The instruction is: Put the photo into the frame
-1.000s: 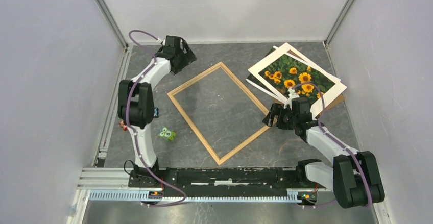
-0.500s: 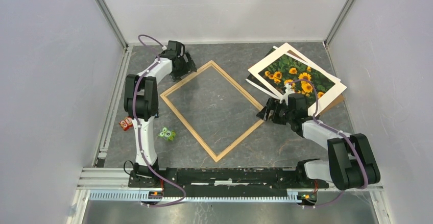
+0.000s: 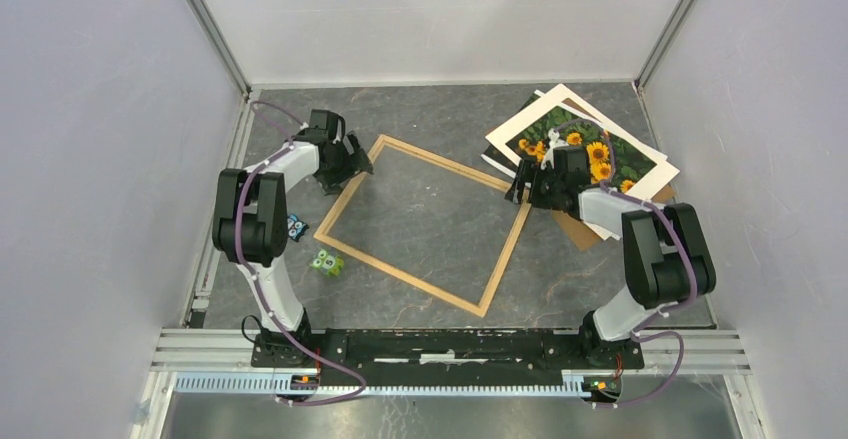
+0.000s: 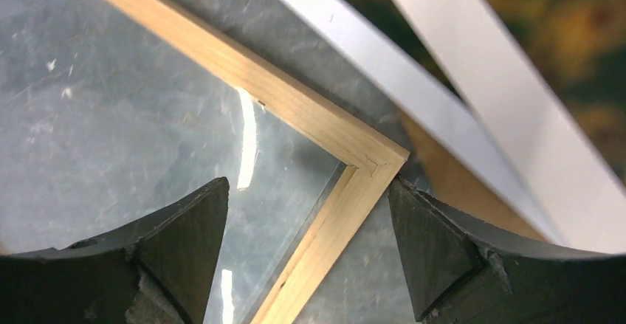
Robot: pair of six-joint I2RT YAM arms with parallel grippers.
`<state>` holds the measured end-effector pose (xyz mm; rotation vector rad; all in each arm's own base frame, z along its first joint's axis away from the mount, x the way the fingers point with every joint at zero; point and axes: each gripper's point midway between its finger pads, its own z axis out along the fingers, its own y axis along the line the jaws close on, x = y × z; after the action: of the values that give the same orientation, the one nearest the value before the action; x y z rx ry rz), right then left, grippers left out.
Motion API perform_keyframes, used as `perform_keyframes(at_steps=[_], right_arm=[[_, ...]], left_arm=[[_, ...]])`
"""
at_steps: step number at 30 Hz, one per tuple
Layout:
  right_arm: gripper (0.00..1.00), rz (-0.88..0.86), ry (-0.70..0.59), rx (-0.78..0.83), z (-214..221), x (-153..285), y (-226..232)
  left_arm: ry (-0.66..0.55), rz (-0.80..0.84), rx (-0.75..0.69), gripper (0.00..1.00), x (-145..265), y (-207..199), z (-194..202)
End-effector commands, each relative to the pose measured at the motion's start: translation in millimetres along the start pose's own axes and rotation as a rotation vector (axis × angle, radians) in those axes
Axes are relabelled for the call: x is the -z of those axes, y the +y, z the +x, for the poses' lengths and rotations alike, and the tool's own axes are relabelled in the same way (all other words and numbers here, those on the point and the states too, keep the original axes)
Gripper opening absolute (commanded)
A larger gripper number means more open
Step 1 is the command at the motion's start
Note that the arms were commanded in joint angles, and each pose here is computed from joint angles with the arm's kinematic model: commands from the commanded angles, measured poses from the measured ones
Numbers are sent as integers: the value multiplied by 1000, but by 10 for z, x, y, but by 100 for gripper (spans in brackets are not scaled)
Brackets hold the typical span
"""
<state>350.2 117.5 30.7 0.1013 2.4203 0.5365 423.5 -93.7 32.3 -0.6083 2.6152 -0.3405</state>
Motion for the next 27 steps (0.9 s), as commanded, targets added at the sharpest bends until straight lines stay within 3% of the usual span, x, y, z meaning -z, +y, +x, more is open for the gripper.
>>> perform_keyframes(at_steps=[1, 16, 27], right_arm=[[85, 3, 145, 40, 240, -144, -37], [84, -39, 111, 89, -138, -488, 222], [85, 71, 119, 171, -421, -499, 160]], left_arm=[[170, 128, 111, 100, 157, -175, 591], [180, 240, 163, 100, 346, -324, 681], [138, 122, 96, 100, 503, -130, 551]])
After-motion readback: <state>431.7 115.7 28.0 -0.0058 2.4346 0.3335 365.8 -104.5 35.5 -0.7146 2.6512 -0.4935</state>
